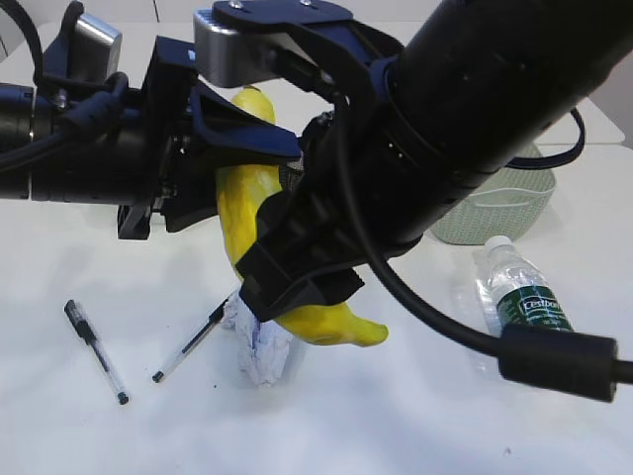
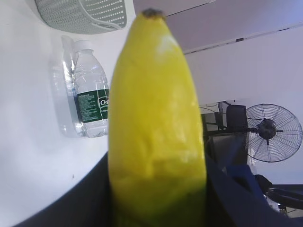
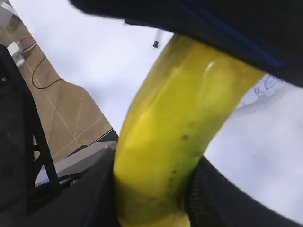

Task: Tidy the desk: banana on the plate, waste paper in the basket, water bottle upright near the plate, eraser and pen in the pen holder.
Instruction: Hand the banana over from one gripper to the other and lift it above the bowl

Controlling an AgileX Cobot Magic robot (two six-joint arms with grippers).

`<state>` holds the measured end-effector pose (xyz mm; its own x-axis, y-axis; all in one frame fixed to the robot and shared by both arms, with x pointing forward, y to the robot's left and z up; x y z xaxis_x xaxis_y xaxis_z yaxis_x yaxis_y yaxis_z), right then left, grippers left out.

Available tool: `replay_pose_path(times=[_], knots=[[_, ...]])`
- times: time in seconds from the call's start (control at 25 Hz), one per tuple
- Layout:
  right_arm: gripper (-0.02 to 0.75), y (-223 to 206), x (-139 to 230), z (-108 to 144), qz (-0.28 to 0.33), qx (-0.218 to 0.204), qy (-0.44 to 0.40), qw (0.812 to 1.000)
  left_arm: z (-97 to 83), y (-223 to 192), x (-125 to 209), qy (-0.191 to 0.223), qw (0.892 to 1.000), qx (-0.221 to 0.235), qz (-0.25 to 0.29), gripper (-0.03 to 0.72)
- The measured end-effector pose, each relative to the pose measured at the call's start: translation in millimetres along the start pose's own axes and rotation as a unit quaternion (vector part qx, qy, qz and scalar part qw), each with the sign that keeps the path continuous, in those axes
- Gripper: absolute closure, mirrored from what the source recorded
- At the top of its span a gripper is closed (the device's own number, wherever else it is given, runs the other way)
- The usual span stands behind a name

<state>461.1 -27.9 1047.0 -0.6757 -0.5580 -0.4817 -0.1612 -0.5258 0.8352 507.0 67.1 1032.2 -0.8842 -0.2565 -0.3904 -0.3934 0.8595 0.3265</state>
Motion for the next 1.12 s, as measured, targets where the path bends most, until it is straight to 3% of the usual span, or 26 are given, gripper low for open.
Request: replay_pose_path(times=[0.4,0.52,0.64,0.72,1.0,1.12], knots=[[0.428,0,-1,-3,-0.003,0.008,0.008,1.0,-2.5,1,-1,-0.037,0.999,0.005,-0.005,0.379],[0.372,0,-1,-3,-0.004,0.009,0.01,1.0,-4.8,5,-2,-0.071,0.997,0.0,-0.009,0.379],[0.229,1,0,-7,0.001,0.021,0.018,1.0,-1.9,11,-5,-0.122,0.992,-0.026,-0.018,0.38],[0.174,1,0,-10,0.002,0.033,0.02,0.999,-1.0,15,-8,-0.143,0.988,-0.042,-0.03,0.38],[0.144,3,6,-29,0.021,0.09,0.006,0.996,1.4,24,-16,-0.186,0.978,-0.077,-0.054,0.381],[0.144,6,12,-41,0.039,0.129,0.014,0.991,8.5,29,-24,-0.183,0.977,-0.092,-0.066,0.381]])
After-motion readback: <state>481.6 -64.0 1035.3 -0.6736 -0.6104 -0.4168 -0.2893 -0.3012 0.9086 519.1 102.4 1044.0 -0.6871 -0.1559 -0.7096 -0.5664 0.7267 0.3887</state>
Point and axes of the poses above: a point on each arm's last joint axis where the gripper is mounted, y pointing back along that axis away from the gripper, z along the wrist's bending axis when the last joint is at zero, x = y × z, the point moved 7 cm from there along -y, pointing out along that axis toward the gripper, and after that the axes turned 6 degrees about -y, right-handed, at the moved point
